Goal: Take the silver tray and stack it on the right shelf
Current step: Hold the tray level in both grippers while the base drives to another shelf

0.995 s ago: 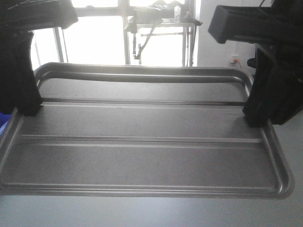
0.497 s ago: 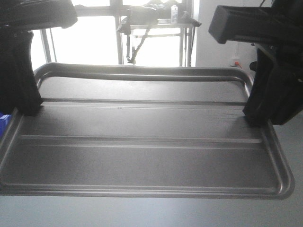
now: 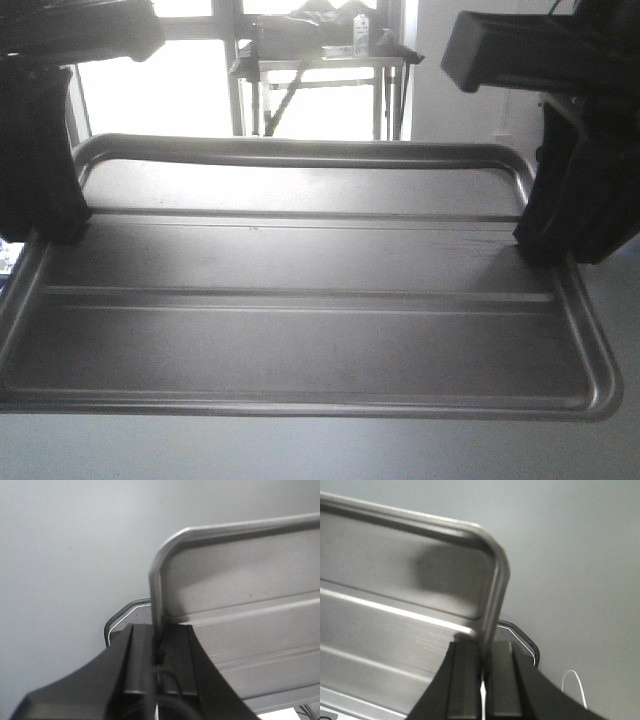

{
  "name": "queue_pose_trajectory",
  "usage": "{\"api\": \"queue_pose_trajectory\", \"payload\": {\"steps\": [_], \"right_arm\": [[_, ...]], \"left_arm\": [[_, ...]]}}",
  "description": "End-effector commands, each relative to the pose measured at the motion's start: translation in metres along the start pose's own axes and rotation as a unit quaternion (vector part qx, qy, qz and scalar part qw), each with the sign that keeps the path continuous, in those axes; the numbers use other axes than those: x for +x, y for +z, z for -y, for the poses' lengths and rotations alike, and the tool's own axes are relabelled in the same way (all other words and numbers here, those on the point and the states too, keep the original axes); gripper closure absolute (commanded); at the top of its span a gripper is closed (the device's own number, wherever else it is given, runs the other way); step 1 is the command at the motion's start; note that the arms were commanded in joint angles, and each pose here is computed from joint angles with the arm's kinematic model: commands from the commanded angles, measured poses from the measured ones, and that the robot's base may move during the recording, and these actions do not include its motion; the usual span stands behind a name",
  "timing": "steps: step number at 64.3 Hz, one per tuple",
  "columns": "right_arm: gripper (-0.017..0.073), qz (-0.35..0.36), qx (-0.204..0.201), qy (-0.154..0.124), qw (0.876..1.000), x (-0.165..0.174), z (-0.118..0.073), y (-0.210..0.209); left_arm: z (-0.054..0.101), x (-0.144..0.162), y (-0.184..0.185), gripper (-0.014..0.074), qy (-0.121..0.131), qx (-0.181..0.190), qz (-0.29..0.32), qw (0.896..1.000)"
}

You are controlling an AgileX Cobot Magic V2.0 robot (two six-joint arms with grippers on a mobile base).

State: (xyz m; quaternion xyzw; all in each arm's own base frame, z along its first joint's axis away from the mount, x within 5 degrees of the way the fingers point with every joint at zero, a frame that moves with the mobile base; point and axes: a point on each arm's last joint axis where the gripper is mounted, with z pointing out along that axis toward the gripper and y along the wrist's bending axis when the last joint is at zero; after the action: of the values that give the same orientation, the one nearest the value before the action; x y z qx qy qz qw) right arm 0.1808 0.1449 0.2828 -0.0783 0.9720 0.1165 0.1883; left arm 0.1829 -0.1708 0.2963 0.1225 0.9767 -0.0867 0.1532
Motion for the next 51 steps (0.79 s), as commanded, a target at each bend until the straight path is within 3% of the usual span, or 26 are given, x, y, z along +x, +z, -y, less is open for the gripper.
{"api": "queue_pose_trajectory", "payload": {"steps": [1,51], "right_arm": [[0.0503,0.047,-0.015,-0.018,0.999,-0.0098,-0.0026,-0.0123],[0.0503,0.047,-0.015,-0.018,0.999,-0.0098,-0.0026,-0.0123]], "left_arm": [[0.0026,-0.0034,-0.0139,0.0687,0.017,0.009,0.024,1.0],[0.0027,-0.0034,-0.0139,0.0687,0.017,0.009,0.024,1.0]]}}
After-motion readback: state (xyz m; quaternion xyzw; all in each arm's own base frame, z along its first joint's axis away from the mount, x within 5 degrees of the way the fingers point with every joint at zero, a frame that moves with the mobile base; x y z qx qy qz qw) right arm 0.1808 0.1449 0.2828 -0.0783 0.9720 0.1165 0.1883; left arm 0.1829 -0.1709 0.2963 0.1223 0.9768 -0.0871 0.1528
